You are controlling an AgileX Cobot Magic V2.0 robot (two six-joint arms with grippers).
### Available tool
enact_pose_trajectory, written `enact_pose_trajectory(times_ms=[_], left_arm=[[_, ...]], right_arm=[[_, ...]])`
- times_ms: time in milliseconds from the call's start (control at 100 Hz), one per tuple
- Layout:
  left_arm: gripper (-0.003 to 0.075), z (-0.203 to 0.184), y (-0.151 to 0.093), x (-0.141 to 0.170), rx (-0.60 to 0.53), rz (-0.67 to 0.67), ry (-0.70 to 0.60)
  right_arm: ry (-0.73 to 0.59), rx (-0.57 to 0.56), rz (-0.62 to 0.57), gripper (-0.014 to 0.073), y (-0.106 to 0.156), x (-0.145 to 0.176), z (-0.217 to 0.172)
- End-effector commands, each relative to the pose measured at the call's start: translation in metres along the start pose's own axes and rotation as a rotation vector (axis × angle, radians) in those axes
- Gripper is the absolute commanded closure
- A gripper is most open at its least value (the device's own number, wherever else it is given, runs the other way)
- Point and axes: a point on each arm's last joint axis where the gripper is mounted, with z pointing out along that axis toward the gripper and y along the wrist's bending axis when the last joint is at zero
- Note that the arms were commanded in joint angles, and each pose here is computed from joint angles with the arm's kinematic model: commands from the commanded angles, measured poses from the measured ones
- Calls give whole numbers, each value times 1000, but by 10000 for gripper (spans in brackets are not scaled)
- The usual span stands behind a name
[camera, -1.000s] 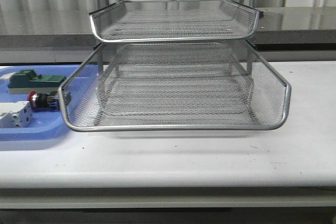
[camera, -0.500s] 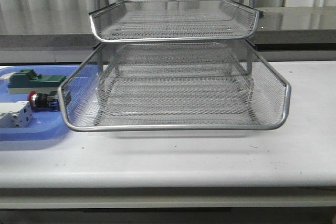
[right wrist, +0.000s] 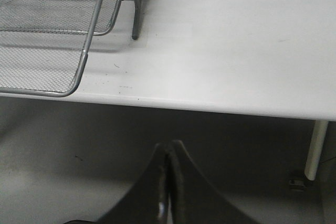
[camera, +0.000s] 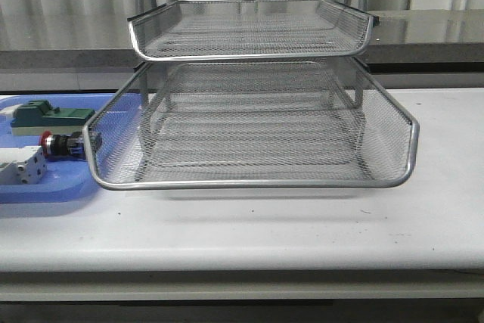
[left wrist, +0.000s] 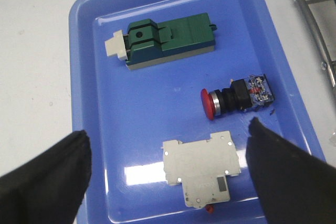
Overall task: Place button on rack with both arms
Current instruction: 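Move the left gripper down over the red push-button in the blue bin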
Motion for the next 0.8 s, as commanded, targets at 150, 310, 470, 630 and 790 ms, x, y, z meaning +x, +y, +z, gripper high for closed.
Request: enact_pose_trajectory(times_ms=[150,310,470,630,790], left_arm=[[134,-2,4,-41,11,185,-62],[134,20,-5,-62,178,336,39],[134,48,-10,-80,287,451,83],[134,75,-16,-84,362,577,153],[134,97,-30,-77,435,712,206]], right_arm=[[-84,4,-11,665,0,-12,-6],[-84,4,-11,665,0,-12,-6],[-84,4,-11,665,0,-12,-6],[-84,4,-11,665,0,-12,-6],[-83,4,-11,665,0,-12,-6]])
